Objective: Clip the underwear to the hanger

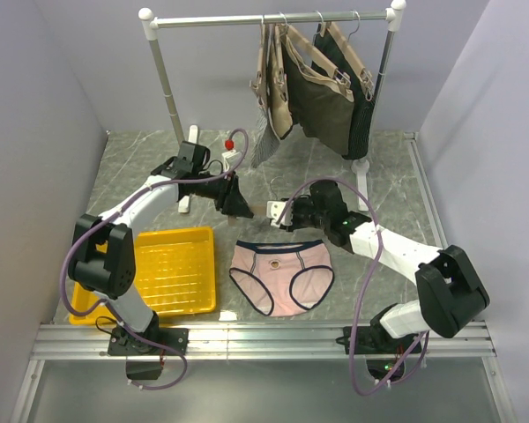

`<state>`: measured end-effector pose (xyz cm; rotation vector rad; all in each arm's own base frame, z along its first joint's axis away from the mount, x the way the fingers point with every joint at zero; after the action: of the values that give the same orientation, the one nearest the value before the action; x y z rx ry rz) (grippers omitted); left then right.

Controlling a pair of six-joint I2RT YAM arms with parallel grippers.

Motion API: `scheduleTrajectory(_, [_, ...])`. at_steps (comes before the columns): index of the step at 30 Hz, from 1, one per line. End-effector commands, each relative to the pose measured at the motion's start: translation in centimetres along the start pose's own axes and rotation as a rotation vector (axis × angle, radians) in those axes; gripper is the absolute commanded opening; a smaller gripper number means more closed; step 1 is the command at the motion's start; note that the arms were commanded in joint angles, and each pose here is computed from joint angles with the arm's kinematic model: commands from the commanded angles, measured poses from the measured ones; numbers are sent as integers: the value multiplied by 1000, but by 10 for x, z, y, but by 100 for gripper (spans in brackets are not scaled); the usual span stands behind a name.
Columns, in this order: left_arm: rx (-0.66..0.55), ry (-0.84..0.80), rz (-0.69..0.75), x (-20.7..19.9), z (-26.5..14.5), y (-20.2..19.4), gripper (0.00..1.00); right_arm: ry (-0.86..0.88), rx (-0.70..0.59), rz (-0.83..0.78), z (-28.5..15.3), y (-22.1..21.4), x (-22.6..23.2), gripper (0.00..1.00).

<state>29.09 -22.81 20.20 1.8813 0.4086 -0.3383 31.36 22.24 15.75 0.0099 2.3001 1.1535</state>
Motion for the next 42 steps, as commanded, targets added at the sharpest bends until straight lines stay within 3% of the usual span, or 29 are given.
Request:
scheduleTrajectory(1, [-18,36,117,-3,-13,18,45,9,-12,-67,-4,13,-10,0])
scheduleTrajectory(5, [-5,145,114,9,-41,26,76,34,29,-110,-7,7,-7,0])
scheduleTrajectory(10, [86,237,163,22,-55,21,76,27,61,-139,-8,2,-8,0])
scheduleTrajectory(14, [161,181,91,29,-49,1,73,17,98,-177,-6,-5,-7,0])
scheduleTrajectory(17, [179,90,71,28,-44,-9,78,13,121,-180,-5,-8,-9,0])
scheduleTrajectory(24, [206,50,51,33,-30,-18,84,32,129,-180,0,-10,-7,0])
scheduleTrajectory(42, [222,-40,1,35,-15,-33,69,45,143,-152,9,-11,-9,0])
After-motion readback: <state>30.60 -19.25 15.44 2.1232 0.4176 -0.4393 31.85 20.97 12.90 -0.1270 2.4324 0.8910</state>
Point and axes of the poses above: each gripper's point midway between its finger pads, its own z axis out along the fingers, its own x axis along the line the jaws close on, y = z × x, the point moved 4 cm from there along -z, back along the fingers, and after that the axes turned 14 degrees about z, right-handed, at the moved point
